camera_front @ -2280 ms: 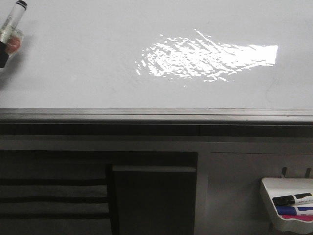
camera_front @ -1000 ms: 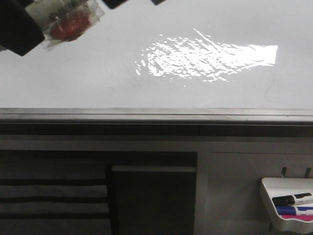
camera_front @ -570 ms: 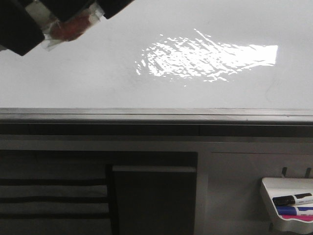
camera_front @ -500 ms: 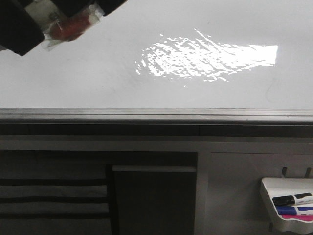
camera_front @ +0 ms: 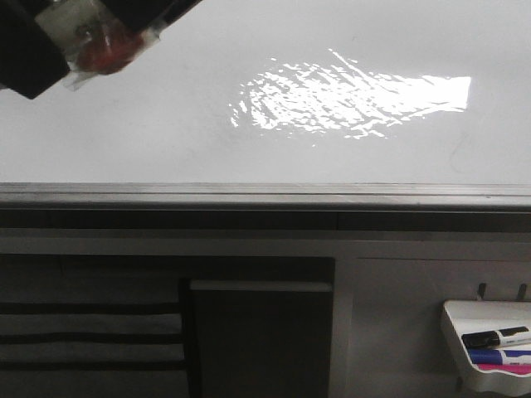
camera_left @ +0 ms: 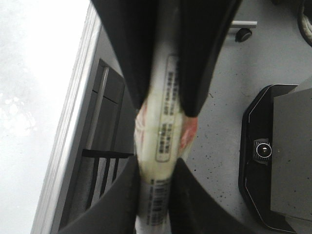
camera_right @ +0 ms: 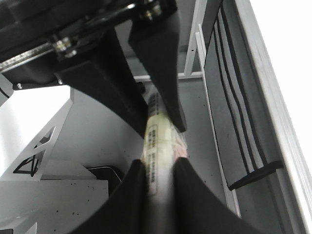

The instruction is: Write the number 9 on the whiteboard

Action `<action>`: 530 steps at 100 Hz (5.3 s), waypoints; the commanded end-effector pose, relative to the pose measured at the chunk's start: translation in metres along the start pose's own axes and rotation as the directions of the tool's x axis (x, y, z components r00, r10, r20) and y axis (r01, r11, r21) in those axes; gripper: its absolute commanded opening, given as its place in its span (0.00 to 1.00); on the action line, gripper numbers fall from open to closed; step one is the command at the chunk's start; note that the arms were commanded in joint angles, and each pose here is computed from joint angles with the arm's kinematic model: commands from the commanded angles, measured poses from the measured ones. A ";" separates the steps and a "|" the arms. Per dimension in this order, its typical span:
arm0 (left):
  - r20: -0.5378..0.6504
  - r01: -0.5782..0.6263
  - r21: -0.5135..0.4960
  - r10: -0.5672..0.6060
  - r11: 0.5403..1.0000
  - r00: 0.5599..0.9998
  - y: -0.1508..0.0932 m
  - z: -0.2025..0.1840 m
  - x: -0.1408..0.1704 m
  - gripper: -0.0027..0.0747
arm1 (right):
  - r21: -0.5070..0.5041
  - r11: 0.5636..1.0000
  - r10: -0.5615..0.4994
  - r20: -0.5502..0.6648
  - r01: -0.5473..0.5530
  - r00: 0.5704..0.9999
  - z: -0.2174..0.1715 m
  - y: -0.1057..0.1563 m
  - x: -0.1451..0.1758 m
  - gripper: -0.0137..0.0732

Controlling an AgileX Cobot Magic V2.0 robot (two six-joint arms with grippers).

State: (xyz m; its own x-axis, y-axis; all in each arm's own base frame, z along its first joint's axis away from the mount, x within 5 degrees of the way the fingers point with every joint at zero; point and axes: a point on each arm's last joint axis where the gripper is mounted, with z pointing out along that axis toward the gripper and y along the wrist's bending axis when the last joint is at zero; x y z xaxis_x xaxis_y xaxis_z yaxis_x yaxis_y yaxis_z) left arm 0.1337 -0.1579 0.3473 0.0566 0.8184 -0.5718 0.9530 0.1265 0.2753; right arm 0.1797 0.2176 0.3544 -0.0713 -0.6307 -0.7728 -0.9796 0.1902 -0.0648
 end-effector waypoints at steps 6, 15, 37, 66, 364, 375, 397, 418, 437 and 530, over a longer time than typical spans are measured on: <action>0.083 0.026 -0.065 -0.020 0.998 0.996 0.004 -0.014 -0.010 0.36 | 0.045 0.999 -0.026 0.065 0.023 0.998 -0.013 -0.001 -0.013 0.10; 0.069 0.051 -0.100 -0.044 0.994 0.997 0.007 -0.017 -0.008 0.49 | 0.059 0.998 -0.035 0.054 0.032 0.998 -0.016 -0.001 -0.013 0.10; 0.092 0.215 -0.246 -0.198 0.945 0.976 0.017 -0.046 0.009 0.50 | 0.208 0.966 0.148 0.035 -0.152 0.988 -0.042 -0.016 0.003 0.10; 0.300 0.535 -0.434 -0.444 0.725 0.844 0.017 -0.079 0.053 0.50 | 0.403 0.783 0.395 0.267 -0.474 0.879 -0.059 -0.030 0.056 0.10; 0.248 0.016 0.054 -0.029 0.998 0.968 0.019 0.056 -0.083 0.50 | 0.085 0.979 0.187 -0.039 -0.183 0.982 -0.099 -0.013 0.044 0.10; 0.247 0.014 0.056 -0.028 0.998 0.969 0.019 0.059 -0.085 0.50 | 0.085 0.979 0.187 -0.039 -0.183 0.982 -0.099 -0.013 0.044 0.10; 0.252 0.015 0.051 -0.028 0.999 0.967 0.019 0.059 -0.085 0.43 | 0.092 0.979 0.187 -0.034 -0.183 0.982 -0.099 -0.014 0.043 0.10; 0.252 0.015 0.051 -0.028 0.999 0.967 0.019 0.059 -0.085 0.21 | 0.092 0.979 0.187 -0.034 -0.183 0.982 -0.099 -0.014 0.043 0.11; 0.252 0.015 0.051 -0.028 0.999 0.967 0.019 0.059 -0.085 0.06 | 0.098 0.979 0.183 -0.043 -0.178 0.982 -0.099 -0.014 0.044 0.22; 0.270 0.737 -0.568 -0.763 0.366 0.587 0.103 0.034 0.084 0.01 | 0.423 0.871 0.292 -0.034 -0.251 0.956 -0.131 -0.018 0.046 0.58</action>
State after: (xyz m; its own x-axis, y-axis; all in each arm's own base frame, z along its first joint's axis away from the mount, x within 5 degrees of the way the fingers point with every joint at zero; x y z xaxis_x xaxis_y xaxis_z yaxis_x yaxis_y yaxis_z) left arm 0.2364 -0.1030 0.2932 -0.6926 0.3617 -0.6241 0.2954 0.9315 0.2120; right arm 0.1703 0.0875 0.3854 -0.4137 -0.6195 -0.6671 -0.7808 0.6182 -0.0899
